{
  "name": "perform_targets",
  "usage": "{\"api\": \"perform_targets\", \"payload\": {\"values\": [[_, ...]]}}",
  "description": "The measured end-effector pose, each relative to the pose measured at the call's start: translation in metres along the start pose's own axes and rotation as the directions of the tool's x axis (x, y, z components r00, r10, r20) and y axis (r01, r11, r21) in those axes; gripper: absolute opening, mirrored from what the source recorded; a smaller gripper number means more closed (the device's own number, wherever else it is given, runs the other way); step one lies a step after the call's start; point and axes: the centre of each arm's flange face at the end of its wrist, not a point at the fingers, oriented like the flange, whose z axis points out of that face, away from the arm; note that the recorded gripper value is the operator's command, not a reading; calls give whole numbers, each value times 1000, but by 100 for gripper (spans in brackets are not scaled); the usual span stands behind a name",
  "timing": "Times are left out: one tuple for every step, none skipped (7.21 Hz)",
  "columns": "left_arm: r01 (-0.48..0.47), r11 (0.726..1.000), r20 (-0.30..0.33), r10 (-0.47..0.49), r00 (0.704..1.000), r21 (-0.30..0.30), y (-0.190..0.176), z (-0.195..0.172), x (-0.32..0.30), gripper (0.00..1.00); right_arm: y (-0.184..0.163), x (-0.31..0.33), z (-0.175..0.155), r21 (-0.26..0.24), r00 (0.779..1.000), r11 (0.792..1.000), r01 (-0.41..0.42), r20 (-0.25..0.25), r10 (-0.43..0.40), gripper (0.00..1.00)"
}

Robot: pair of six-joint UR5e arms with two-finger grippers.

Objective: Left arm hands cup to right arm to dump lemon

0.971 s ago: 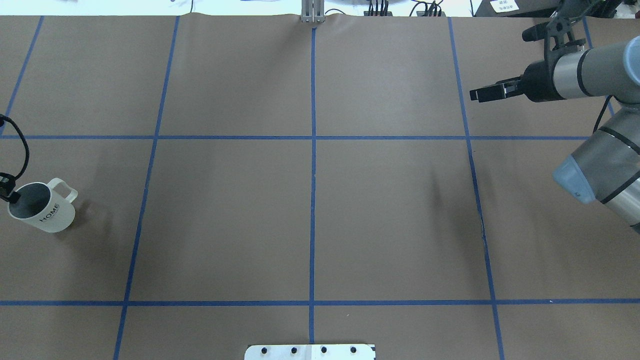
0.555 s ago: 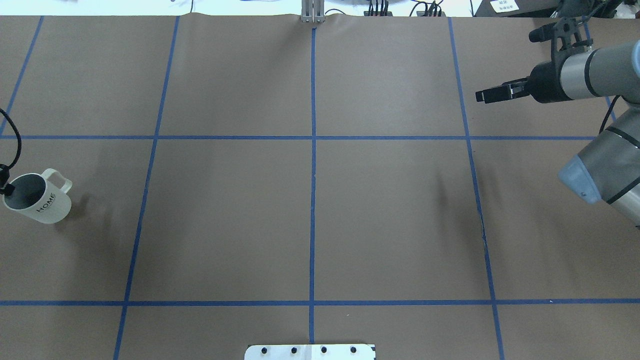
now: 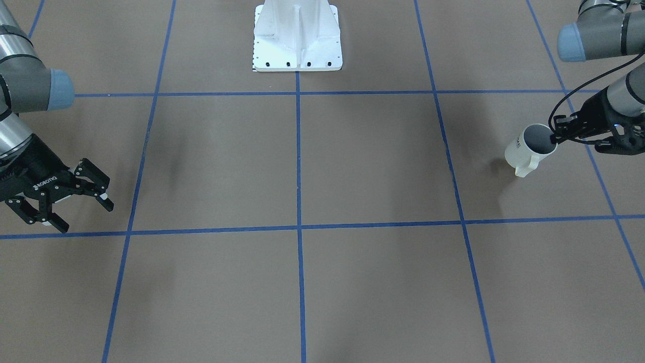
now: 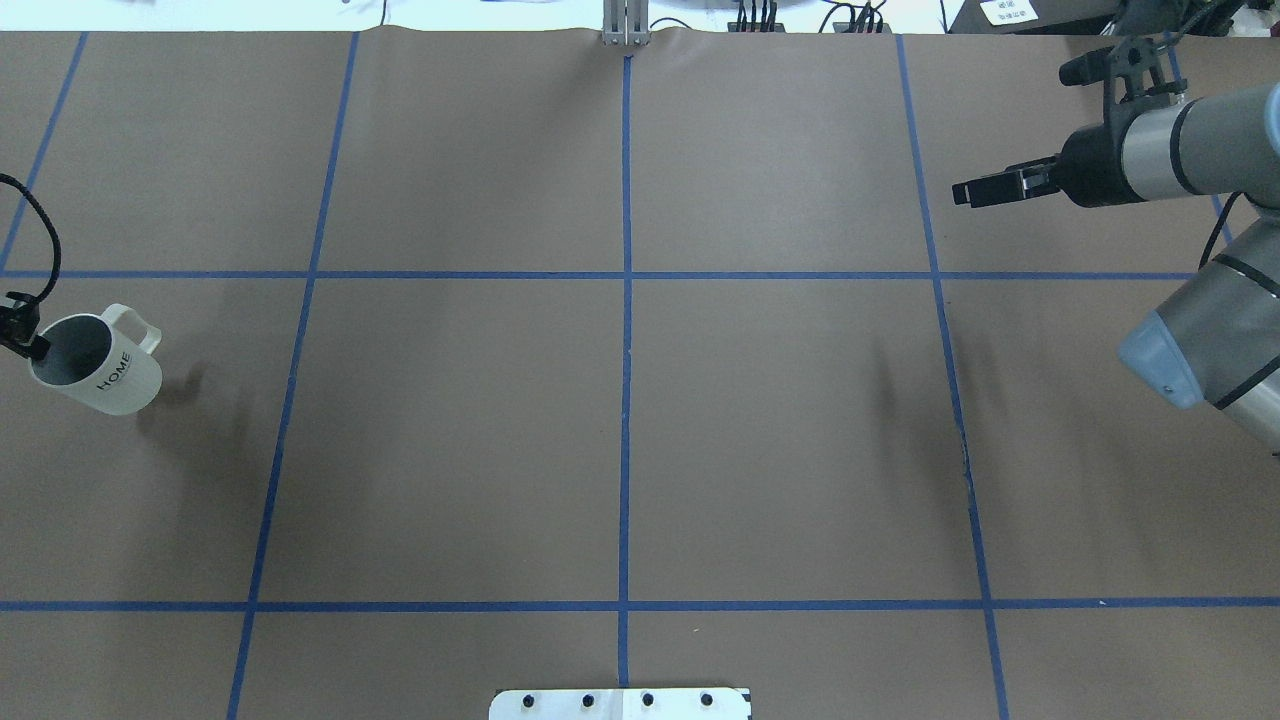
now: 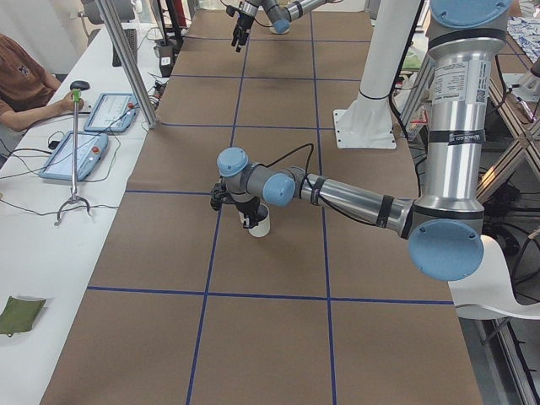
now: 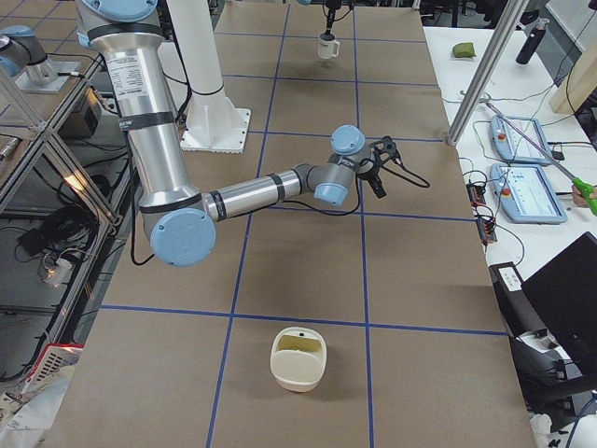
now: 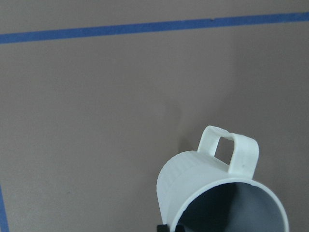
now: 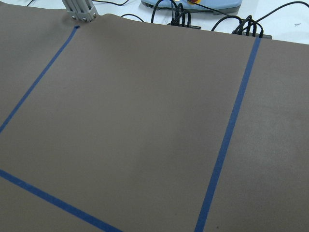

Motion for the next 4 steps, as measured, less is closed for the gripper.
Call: {"api": "perform_targets", "payload": {"values": [[6,1000,3,-6,1000,-5,-3,4,-3,62,1,1,0,-1,1000,1000,-1,-2,1,100],[10,1000,6,-10,1000,-11,-4,7,-6,98,1,1,1,-2,1000,1000,-1,-2,1,100],[10,1000,7,-10,1000,-12,-5,7,-7,100,2,2,0,-4,1000,1000,-3,-3,3,100],[11,1000,5,-11,1000,-2,-6,2,-7,100,7,6,-2,-10,1000,1000,-7,-6,7,100]]}}
